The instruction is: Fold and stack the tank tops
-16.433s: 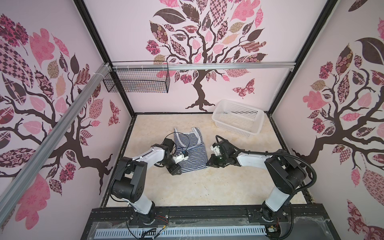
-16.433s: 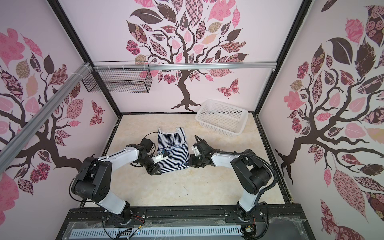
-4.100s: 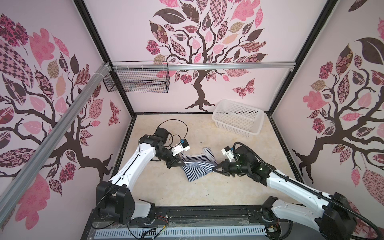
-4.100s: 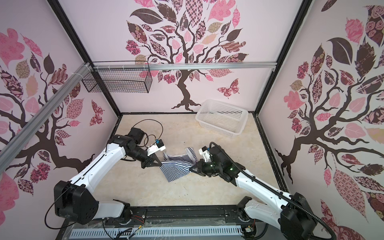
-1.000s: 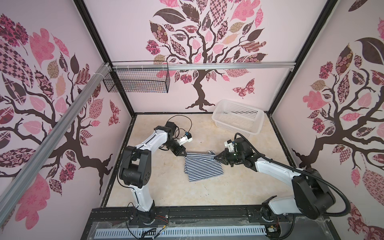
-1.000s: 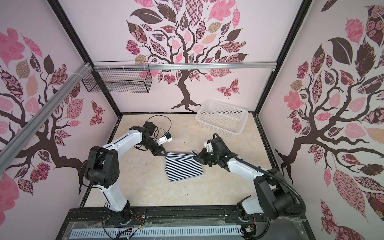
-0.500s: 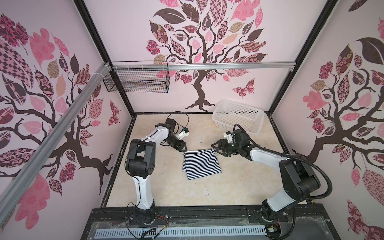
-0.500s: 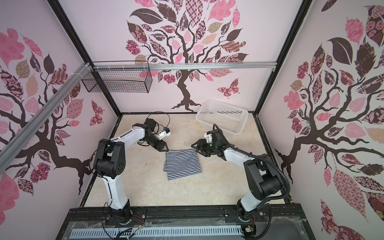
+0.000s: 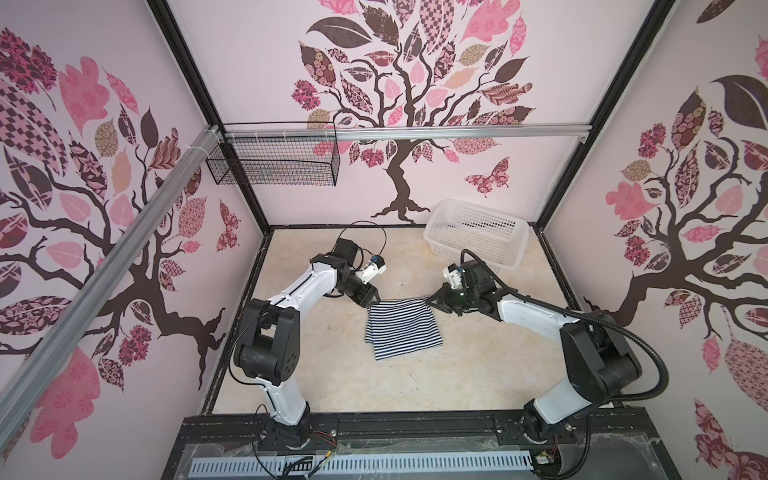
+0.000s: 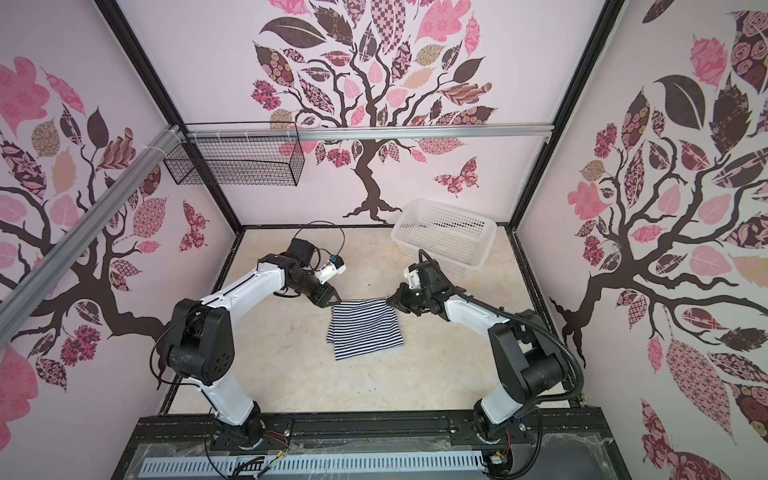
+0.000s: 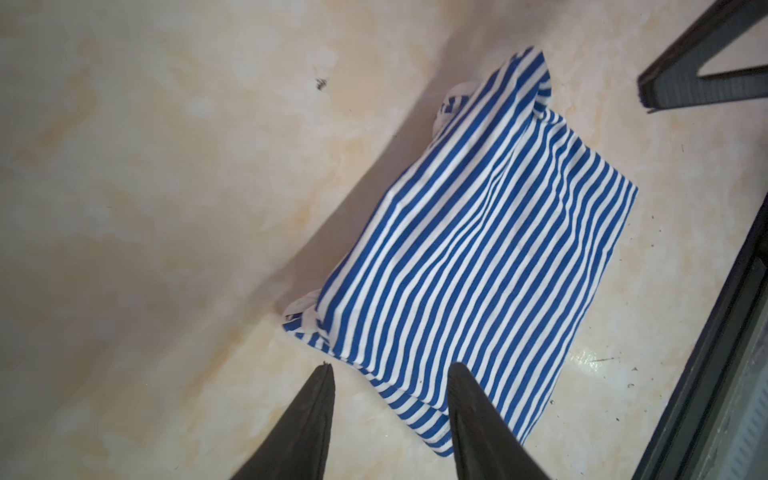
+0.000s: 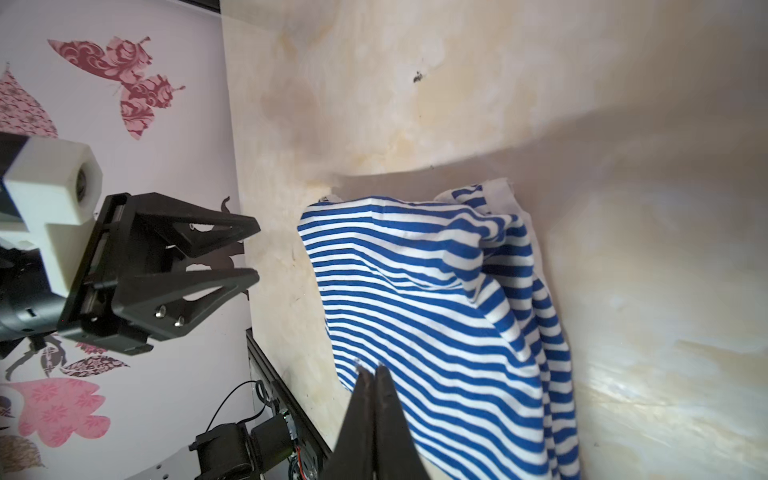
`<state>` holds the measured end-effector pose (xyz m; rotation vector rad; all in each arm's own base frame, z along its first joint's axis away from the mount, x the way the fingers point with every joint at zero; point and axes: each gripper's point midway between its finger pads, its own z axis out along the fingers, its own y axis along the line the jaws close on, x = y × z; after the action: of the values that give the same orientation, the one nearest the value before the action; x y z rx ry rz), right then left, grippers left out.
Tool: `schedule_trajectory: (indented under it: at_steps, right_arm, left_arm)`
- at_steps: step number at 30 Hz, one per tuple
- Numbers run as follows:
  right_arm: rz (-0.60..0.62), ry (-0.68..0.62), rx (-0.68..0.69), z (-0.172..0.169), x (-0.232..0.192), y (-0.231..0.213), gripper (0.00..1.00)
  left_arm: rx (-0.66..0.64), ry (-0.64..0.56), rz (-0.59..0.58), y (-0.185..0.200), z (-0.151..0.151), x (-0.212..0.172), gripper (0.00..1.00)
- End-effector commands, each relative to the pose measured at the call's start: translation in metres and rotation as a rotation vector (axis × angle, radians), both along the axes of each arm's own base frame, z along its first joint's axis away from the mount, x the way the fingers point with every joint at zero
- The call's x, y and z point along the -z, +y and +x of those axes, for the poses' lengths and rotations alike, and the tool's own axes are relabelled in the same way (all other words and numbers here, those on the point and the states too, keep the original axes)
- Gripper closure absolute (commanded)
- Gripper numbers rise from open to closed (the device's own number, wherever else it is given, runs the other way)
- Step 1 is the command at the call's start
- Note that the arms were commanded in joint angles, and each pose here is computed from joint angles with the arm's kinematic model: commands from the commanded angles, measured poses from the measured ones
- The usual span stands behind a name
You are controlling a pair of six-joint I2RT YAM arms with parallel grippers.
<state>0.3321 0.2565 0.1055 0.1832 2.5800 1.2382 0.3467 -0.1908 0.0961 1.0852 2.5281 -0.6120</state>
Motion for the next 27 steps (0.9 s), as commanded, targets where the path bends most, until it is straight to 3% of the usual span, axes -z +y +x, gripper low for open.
schedule_trajectory:
  at_steps: [1,4,13,20,27]
  right_arm:
    - [-0.026,-0.008,-0.010,0.012,0.007,0.005,0.95]
    - [-0.028,0.020,-0.019,0.018,0.021,0.010,0.95]
    - [-0.057,0.108,0.056,0.057,0.065,-0.004,0.93]
    - [-0.076,0.163,0.075,0.060,0.085,-0.004,0.86]
    - [-0.086,0.133,0.052,0.044,0.059,-0.002,0.60]
  left_arm:
    - [-0.005,0.014,0.030,0.002,0.006,0.022,0.53]
    - [-0.048,0.014,0.120,0.014,0.021,0.041,0.57]
    - [-0.102,-0.002,0.277,0.036,0.042,0.067,0.57]
    - [-0.132,-0.008,0.321,0.041,0.053,0.073,0.58]
    - [-0.195,-0.043,0.359,0.052,0.075,0.061,0.55]
